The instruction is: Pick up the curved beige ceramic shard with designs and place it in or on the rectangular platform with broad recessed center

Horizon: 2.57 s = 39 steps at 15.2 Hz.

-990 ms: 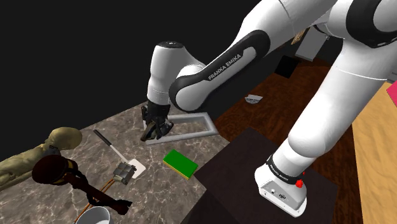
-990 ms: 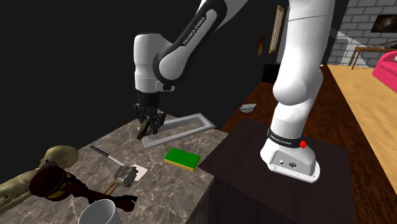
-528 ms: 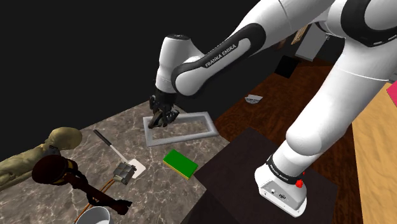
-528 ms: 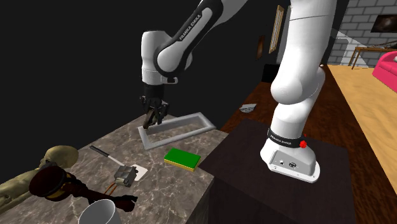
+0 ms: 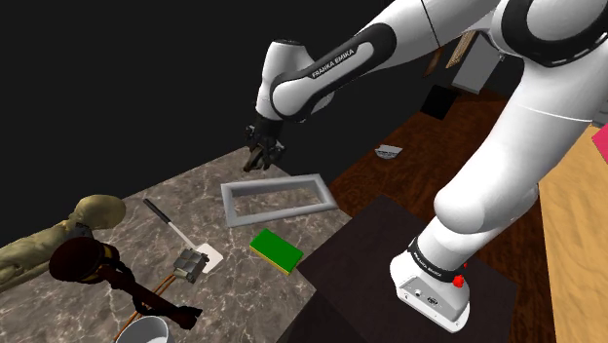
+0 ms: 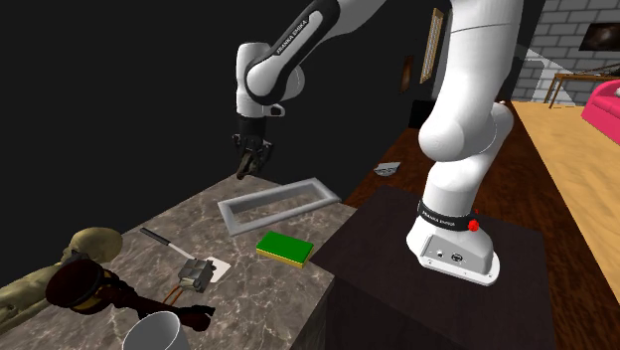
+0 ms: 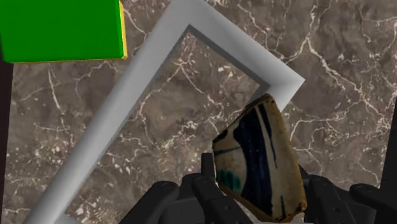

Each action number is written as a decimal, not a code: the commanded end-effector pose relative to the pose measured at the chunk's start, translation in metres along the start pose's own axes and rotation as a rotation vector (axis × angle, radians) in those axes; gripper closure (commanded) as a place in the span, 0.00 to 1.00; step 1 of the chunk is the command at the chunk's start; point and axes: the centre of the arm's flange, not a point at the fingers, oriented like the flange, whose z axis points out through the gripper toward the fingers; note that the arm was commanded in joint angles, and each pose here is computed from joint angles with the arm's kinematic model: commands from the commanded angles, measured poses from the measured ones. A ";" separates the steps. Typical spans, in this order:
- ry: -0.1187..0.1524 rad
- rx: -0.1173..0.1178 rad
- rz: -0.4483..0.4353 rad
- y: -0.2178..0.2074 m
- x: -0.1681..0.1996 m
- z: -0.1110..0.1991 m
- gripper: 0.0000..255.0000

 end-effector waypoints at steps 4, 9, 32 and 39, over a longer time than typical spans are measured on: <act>0.000 -0.001 -0.001 -0.020 0.050 0.003 1.00; 0.000 -0.001 -0.001 -0.018 0.052 0.029 1.00; 0.000 -0.001 -0.001 -0.015 0.057 0.060 0.00; 0.000 -0.001 -0.001 -0.015 0.057 0.023 0.00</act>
